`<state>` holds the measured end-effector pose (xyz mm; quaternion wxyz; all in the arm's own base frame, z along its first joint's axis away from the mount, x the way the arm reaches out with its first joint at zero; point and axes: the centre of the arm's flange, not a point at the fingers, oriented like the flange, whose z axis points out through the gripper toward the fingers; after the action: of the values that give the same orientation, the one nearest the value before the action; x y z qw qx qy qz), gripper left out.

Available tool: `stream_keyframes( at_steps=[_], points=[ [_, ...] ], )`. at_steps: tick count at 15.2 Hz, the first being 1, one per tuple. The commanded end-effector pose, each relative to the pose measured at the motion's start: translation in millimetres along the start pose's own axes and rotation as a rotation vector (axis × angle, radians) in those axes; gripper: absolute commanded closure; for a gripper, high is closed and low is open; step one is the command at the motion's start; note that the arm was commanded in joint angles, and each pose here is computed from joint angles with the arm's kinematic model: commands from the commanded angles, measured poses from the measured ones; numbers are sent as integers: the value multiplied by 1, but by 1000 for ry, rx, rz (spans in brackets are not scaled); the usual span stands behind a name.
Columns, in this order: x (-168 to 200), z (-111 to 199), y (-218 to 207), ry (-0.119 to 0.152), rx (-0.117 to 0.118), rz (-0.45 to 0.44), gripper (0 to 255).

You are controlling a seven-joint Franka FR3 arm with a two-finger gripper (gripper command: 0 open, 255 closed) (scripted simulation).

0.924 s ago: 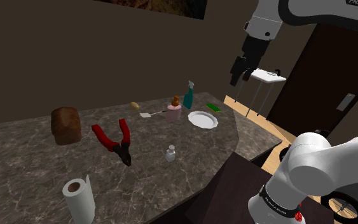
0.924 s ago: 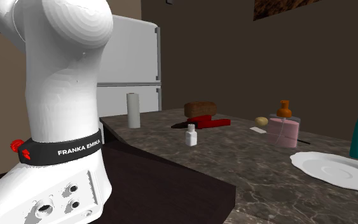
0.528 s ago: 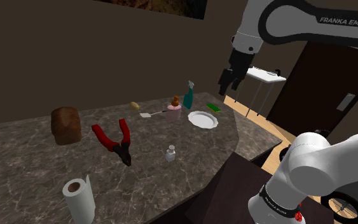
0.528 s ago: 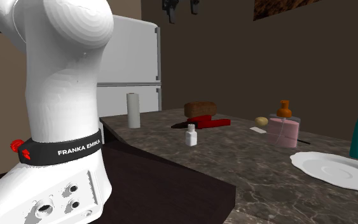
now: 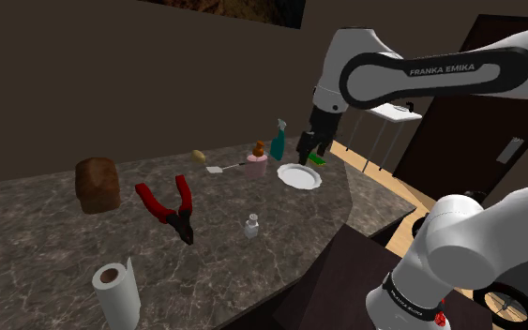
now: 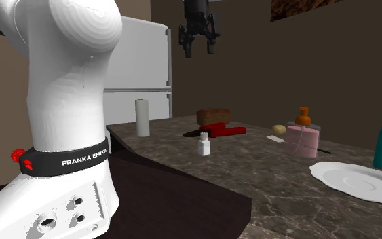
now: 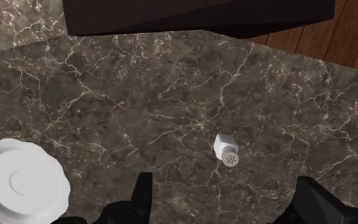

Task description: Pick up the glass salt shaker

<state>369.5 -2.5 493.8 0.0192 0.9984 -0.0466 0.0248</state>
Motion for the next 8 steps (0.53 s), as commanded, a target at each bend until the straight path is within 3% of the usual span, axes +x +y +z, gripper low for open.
stream_keyframes(
  at_steps=[1, 8],
  points=[
    [11, 24, -6, -2, 4, -6, 0],
    [45, 107, -29, -19, 17, -26, 0]
  ],
)
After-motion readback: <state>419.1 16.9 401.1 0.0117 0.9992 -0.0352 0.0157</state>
